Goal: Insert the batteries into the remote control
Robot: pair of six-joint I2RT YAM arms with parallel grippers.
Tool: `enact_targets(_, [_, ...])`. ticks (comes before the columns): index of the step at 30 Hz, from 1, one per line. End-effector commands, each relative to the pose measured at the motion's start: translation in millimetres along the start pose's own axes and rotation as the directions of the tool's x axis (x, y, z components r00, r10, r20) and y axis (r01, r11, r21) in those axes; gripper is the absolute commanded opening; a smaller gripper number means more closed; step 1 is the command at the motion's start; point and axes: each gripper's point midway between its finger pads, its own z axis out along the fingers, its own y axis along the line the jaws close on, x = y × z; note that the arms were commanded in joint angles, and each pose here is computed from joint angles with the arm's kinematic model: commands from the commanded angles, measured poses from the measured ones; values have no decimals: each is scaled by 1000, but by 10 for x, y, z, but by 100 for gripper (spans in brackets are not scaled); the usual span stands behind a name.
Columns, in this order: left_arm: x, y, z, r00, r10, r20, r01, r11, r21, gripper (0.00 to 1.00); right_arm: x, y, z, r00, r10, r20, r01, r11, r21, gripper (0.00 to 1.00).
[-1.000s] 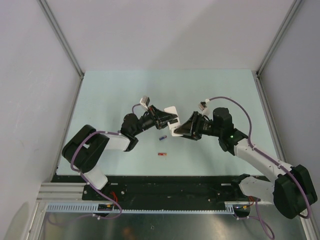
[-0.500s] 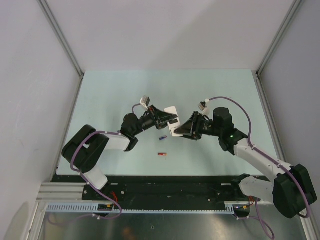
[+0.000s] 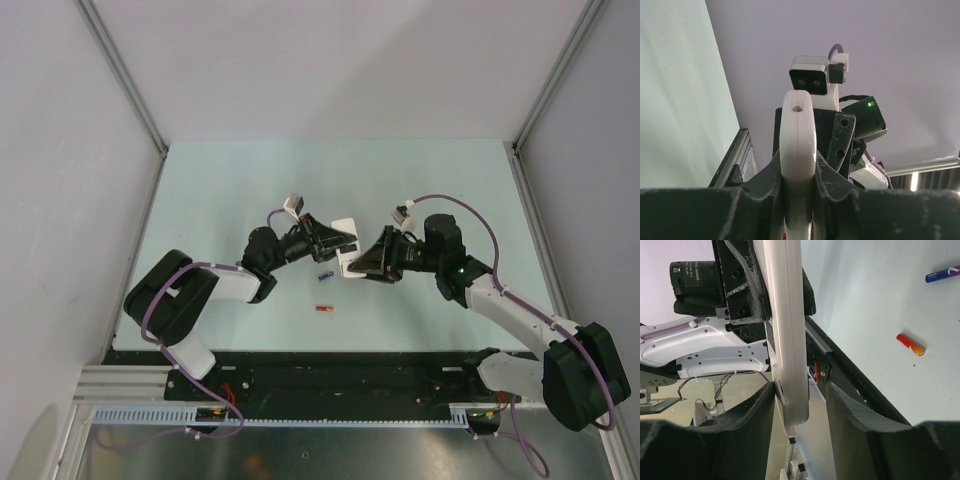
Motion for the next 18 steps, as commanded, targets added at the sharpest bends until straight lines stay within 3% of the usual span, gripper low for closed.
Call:
enact_targets(1, [110,-458,-20,997,69,-34,-63,989,132,0,-5,-30,8,1000,-19,-17,20,999,30,49])
enact_targets(18, [191,-552,-12,991,101,-88,-86,984,159,0,86,-47,49,996,-2,-86,3,1000,20,49])
